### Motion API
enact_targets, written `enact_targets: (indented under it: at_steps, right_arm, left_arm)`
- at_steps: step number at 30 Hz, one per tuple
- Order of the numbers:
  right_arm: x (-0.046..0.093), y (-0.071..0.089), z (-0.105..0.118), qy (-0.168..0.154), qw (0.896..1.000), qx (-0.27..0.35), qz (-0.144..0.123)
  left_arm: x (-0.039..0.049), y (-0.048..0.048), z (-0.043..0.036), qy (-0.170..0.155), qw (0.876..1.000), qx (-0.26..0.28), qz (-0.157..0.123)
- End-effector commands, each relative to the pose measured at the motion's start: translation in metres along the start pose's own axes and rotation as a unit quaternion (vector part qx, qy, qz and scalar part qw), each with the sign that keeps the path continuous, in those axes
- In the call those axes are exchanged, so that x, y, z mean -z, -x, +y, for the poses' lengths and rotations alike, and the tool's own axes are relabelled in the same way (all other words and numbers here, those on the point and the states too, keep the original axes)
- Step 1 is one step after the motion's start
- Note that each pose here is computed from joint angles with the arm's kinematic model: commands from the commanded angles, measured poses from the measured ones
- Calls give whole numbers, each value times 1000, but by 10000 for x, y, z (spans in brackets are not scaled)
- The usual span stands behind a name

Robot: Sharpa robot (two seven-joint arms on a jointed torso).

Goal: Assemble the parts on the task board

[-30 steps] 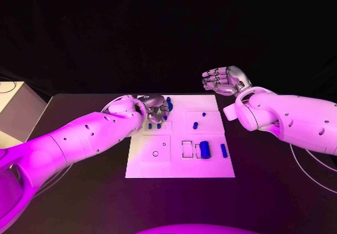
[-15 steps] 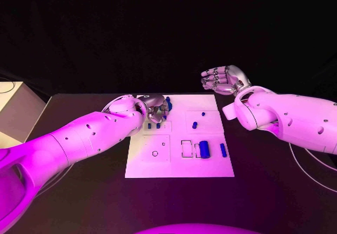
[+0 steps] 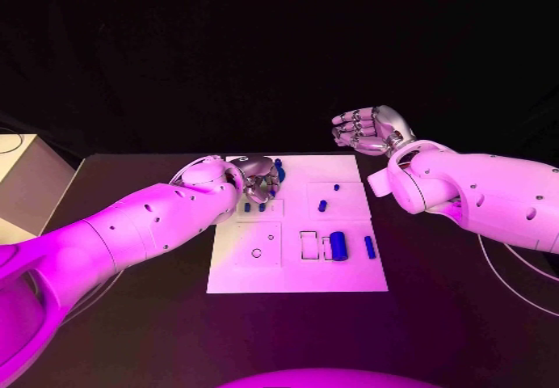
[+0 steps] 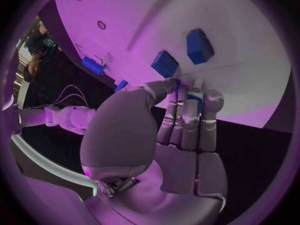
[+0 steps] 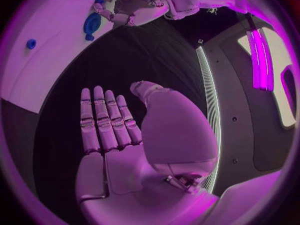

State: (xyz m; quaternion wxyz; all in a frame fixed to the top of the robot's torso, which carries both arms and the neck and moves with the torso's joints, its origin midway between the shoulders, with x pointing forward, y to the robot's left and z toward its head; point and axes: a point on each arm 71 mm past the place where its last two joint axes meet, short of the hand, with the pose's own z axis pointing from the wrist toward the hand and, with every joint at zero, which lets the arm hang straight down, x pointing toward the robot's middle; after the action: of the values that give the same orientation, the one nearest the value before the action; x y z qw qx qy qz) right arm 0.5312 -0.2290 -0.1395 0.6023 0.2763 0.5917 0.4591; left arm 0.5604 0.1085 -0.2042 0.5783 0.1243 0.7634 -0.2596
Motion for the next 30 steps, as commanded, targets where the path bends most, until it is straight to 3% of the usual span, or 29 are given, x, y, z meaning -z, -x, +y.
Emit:
enact_targets:
  at_steps: [1, 18, 30]
  right_arm:
    - [1, -14, 17, 6, 1000, -1, 6]
    - [-1, -21, 20, 6, 1000, -2, 9]
    - [-3, -10, 12, 5, 1000, -1, 9]
  left_arm:
    - [-10, -12, -19, -3, 1000, -3, 8]
    - [-12, 24, 4, -10, 1000, 2, -25]
    - [79, 89, 37, -18, 998, 32, -51]
